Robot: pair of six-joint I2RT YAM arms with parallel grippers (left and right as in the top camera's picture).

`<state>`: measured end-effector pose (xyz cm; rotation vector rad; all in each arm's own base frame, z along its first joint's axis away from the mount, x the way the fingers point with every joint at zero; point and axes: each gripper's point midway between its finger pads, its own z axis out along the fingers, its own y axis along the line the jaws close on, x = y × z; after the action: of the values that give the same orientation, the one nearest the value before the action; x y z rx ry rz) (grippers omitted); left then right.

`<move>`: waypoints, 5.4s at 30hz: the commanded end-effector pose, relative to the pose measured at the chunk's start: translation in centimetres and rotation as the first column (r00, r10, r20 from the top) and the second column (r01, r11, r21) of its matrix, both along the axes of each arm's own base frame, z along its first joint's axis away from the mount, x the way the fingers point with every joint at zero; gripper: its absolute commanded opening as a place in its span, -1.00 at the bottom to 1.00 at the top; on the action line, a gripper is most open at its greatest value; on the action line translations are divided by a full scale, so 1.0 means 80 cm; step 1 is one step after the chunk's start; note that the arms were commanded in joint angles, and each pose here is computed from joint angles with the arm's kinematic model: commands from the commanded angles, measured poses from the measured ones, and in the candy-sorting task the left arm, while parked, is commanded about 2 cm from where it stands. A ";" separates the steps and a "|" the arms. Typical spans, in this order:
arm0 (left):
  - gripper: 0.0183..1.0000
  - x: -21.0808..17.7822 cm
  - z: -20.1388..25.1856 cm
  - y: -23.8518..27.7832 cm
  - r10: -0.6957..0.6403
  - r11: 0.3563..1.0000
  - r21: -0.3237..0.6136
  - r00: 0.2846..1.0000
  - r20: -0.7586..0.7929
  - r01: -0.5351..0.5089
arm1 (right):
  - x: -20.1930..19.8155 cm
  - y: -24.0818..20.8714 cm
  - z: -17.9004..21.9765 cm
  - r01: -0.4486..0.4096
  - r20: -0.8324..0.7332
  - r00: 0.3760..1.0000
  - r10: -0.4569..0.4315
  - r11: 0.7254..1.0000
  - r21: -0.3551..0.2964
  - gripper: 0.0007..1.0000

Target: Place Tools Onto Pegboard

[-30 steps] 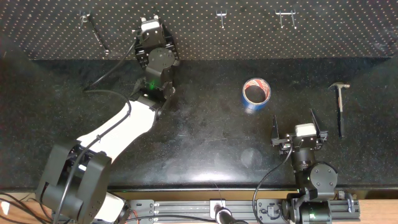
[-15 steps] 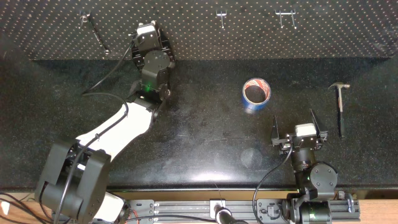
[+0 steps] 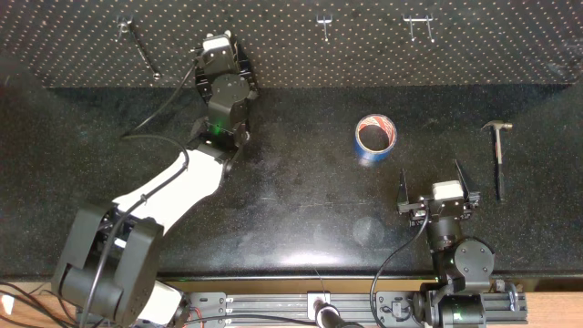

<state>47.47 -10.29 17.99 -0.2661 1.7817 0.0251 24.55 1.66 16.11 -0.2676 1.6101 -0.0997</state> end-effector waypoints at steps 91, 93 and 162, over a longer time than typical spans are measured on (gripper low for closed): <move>0.99 -0.288 -0.029 0.091 -0.295 0.955 0.040 0.943 0.152 0.292 | 0.000 0.000 -0.003 0.001 -0.002 1.000 -0.001 1.000 -0.010 0.93; 0.99 -0.288 -0.029 0.091 -0.295 0.955 0.040 0.943 0.152 0.292 | 0.000 0.000 -0.003 0.001 -0.002 1.000 -0.001 1.000 -0.010 0.93; 0.99 -0.288 -0.030 0.091 -0.295 0.955 0.039 0.944 0.149 0.293 | 0.153 0.073 -0.041 0.311 -0.964 0.265 0.028 0.944 0.113 0.93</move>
<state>24.45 -3.23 15.59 0.0119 1.6544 -0.2101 35.66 7.02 13.23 0.2127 2.8842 0.3041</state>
